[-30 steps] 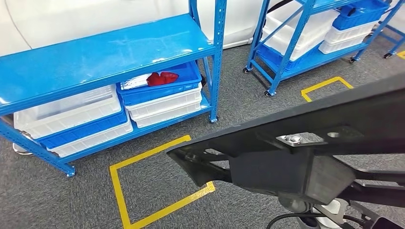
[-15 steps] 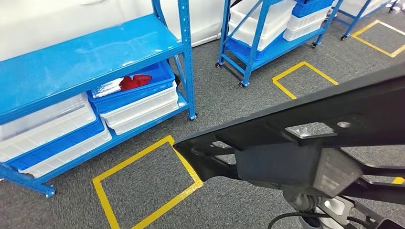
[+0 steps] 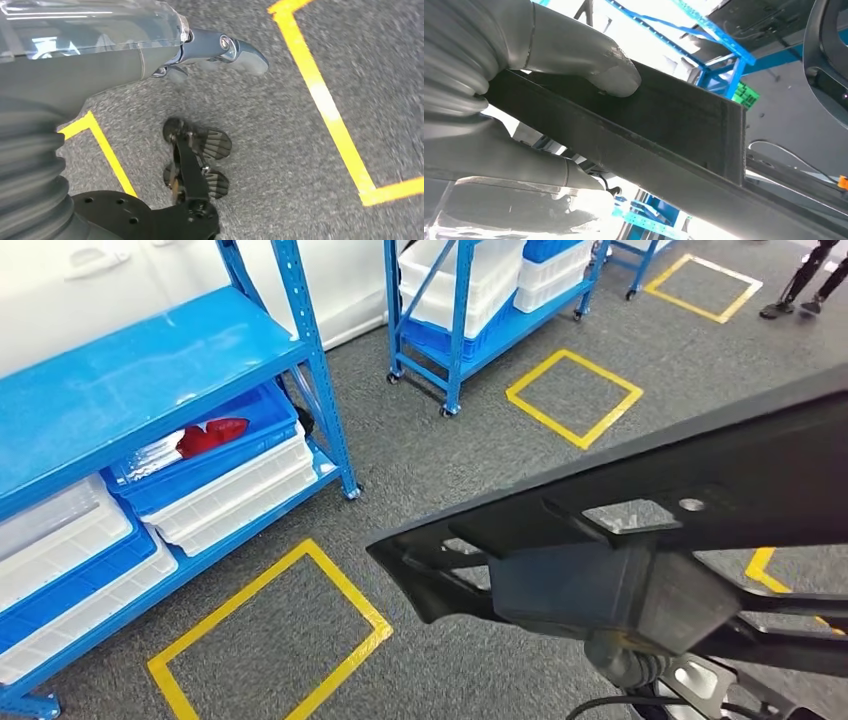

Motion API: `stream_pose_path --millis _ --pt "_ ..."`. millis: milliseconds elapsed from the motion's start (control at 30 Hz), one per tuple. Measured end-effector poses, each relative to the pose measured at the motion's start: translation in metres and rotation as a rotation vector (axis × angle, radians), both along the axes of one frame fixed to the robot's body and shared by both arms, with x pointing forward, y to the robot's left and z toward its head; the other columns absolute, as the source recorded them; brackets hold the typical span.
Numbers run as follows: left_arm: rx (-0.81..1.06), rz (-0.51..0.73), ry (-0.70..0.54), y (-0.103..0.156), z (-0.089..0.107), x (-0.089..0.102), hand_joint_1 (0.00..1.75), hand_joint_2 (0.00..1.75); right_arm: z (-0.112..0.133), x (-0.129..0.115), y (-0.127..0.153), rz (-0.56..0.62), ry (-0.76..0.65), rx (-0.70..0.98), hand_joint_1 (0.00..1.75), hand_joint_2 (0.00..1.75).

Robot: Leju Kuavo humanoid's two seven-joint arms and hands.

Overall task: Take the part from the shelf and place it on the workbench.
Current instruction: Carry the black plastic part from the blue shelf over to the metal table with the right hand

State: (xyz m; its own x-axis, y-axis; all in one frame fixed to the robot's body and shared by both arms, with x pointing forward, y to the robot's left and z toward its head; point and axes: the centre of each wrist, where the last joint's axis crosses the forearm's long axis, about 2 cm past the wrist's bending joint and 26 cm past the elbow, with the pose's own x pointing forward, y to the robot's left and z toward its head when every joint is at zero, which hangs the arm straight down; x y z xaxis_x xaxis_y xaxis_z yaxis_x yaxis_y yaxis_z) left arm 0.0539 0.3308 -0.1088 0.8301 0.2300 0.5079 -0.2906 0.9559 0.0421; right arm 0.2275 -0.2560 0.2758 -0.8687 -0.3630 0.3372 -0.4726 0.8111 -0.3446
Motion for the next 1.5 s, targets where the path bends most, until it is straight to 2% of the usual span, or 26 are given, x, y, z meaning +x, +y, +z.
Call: stream_pose_path --millis 300,600,833,1000,1200,1500 --pt "-0.024 -0.012 0.032 -0.010 -0.001 -0.001 0.00 1.75 -0.012 0.016 0.010 -0.004 0.055 -0.013 1.75 1.75" --pt "-0.061 -0.029 0.023 -0.029 -0.001 0.002 0.00 1.75 -0.027 0.039 0.025 0.059 0.132 -0.075 1.75 1.75" --pt "-0.073 -0.048 0.014 -0.035 -0.001 0.003 0.00 1.75 -0.027 0.070 0.027 0.067 0.162 -0.122 1.75 1.75" --pt "-0.076 -0.046 0.033 -0.038 -0.001 0.002 0.00 1.75 -0.018 0.086 0.028 0.074 0.151 -0.116 1.75 1.75" --pt "-0.078 -0.035 0.056 -0.041 -0.001 0.002 0.00 1.75 -0.009 0.086 0.030 0.082 0.130 -0.080 1.75 1.75" --pt "-0.062 -0.008 0.102 -0.039 -0.002 -0.002 0.00 1.75 -0.004 0.072 0.029 0.078 0.101 -0.034 1.75 1.75"
